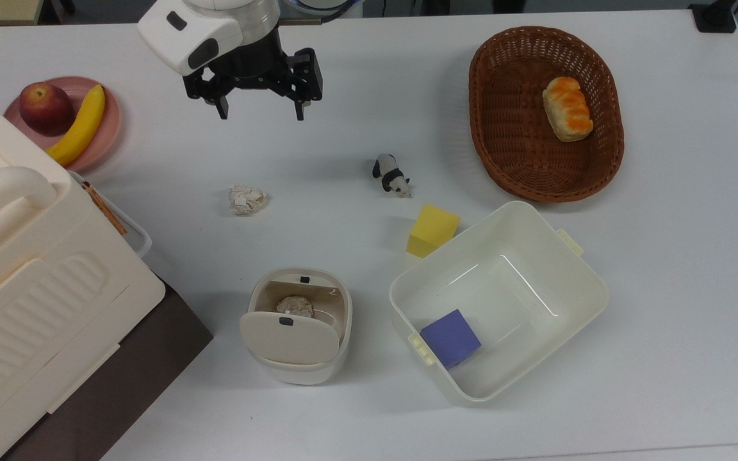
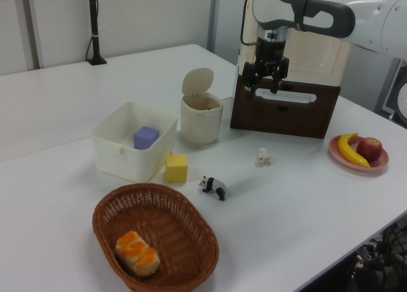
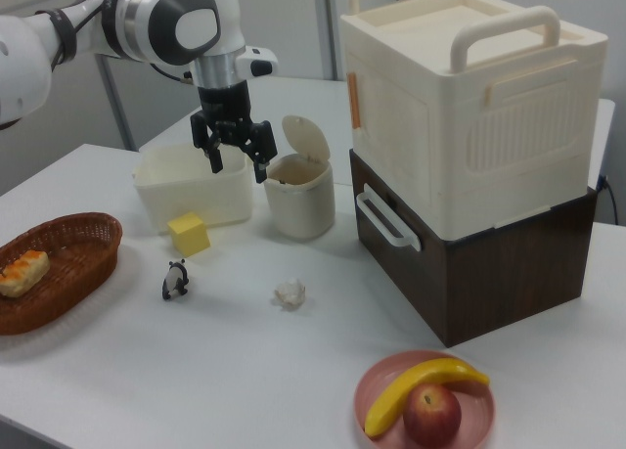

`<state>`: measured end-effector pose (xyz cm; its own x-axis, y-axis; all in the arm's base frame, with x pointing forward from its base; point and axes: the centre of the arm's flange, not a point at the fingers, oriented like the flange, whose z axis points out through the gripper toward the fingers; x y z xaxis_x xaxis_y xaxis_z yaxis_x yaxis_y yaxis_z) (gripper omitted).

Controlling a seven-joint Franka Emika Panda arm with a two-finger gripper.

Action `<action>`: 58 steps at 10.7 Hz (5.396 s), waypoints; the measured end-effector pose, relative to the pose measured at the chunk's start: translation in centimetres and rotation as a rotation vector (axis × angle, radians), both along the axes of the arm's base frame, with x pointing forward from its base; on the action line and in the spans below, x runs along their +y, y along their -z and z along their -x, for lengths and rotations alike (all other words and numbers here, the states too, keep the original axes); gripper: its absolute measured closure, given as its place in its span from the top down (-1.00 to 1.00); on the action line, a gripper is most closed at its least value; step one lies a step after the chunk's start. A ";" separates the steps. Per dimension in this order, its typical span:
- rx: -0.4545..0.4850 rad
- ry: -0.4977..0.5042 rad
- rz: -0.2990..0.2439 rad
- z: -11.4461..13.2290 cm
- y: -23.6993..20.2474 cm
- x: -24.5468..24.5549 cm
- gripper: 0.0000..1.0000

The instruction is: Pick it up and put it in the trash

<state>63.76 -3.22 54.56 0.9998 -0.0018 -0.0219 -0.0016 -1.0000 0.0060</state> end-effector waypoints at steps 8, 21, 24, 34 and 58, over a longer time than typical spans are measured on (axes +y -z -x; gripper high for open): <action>0.006 0.005 0.000 0.1 0.0 -0.3 1.00; 0.043 -0.009 -0.005 0.2 2.3 -0.2 1.00; 0.032 -0.055 0.013 0.0 6.1 -0.6 1.00; 0.127 -0.157 0.156 -1.6 21.5 -2.9 0.95; -0.554 0.090 -0.003 -9.5 8.3 4.9 0.68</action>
